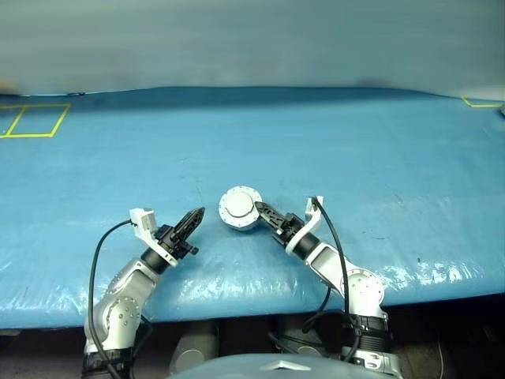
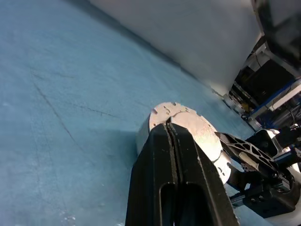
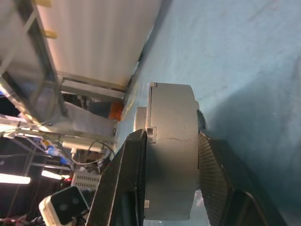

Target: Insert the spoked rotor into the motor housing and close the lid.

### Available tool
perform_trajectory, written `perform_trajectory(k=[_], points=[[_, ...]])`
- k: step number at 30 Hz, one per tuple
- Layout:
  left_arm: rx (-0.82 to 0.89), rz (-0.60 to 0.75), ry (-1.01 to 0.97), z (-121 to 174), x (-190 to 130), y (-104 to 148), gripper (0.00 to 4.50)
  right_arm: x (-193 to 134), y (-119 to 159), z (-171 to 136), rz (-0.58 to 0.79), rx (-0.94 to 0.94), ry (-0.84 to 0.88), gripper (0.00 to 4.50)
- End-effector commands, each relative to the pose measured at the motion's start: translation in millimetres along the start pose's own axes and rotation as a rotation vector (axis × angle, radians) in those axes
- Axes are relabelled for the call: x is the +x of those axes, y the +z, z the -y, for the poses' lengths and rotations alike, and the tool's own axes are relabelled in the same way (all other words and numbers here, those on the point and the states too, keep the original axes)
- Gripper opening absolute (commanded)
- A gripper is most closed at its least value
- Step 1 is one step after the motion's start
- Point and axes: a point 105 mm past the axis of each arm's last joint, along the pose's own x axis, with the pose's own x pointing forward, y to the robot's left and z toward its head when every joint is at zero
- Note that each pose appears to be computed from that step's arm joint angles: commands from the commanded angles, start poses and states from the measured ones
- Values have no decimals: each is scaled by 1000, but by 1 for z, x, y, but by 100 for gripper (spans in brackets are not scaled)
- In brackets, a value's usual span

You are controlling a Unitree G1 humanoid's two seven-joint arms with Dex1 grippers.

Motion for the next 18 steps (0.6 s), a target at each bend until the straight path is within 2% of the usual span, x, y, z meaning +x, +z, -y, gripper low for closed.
perform_trajectory(k=[1,2,3,6,14,15,18], points=[[-90,134,-55,17,-1,20,0,12,4,-52,-2,-7,220,120],[-119,149,-69,21,-3,20,41,13,4,-57,-8,-13,237,120],[-154,167,-86,25,-5,21,61,14,5,-63,-13,-15,255,120],[-256,219,-157,36,-12,25,158,16,6,-73,-23,-22,288,120],[-377,238,-180,36,-13,12,427,15,1,-87,-93,-48,346,120],[-383,247,-177,35,-11,12,448,15,0,-88,-100,-51,350,120],[-406,244,-209,40,-4,11,448,15,-1,-89,-117,-63,346,120]])
